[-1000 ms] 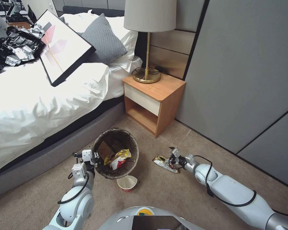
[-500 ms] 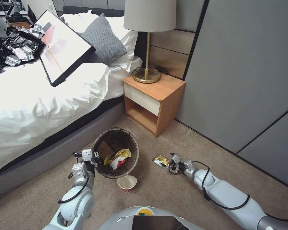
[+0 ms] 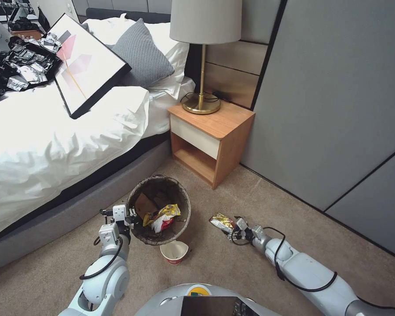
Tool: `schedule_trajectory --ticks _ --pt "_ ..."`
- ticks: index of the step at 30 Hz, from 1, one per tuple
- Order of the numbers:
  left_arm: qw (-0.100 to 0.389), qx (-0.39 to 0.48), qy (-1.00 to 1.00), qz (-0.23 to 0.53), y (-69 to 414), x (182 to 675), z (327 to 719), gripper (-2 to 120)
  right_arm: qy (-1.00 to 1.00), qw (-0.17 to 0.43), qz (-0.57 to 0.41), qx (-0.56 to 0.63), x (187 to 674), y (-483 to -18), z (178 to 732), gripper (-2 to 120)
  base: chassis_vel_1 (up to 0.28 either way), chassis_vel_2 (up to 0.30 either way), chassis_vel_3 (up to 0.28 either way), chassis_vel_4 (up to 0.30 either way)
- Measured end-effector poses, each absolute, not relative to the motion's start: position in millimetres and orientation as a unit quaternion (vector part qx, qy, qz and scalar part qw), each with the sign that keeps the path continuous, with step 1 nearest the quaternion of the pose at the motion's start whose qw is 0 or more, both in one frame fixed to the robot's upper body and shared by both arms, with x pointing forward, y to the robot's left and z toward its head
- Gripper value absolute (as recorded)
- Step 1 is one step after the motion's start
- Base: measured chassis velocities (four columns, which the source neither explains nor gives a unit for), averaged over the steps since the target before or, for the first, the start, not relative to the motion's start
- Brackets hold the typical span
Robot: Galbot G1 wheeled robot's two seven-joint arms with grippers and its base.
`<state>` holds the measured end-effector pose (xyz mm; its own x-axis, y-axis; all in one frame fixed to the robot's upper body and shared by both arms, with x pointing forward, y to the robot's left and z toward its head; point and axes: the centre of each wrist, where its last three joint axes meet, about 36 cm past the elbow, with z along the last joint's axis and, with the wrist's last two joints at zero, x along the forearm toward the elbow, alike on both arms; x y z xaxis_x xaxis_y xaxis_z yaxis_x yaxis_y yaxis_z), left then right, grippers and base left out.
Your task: Pick up the trash bin, then pick up the garbage from the floor and place it into the trash bin.
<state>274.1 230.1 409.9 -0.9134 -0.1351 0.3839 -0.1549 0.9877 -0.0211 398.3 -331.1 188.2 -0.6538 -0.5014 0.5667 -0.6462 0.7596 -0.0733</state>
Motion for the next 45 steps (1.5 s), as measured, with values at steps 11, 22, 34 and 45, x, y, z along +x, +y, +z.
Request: schedule_trajectory --ticks 11,22,34,45 --pt "0.193 0.074 -0.978 0.026 230.2 274.3 411.3 0 -0.898 0.281 0.143 0.308 391.7 -336.0 168.3 100 0.0 0.0 0.0 0.0" --pt "0.192 0.073 -0.978 0.025 231.0 274.8 411.7 0 -0.898 0.281 0.145 0.308 388.6 -333.4 158.6 80 0.0 0.0 0.0 0.0" --pt "0.191 0.073 -0.979 0.025 230.8 274.3 412.1 0 -0.897 0.275 0.142 0.314 386.3 -327.8 158.8 40 0.0 0.0 0.0 0.0" --pt "0.191 0.072 -0.979 0.025 230.2 275.1 411.7 0 -0.899 0.272 0.144 0.311 387.9 -329.2 161.5 0 0.0 0.0 0.0 0.0"
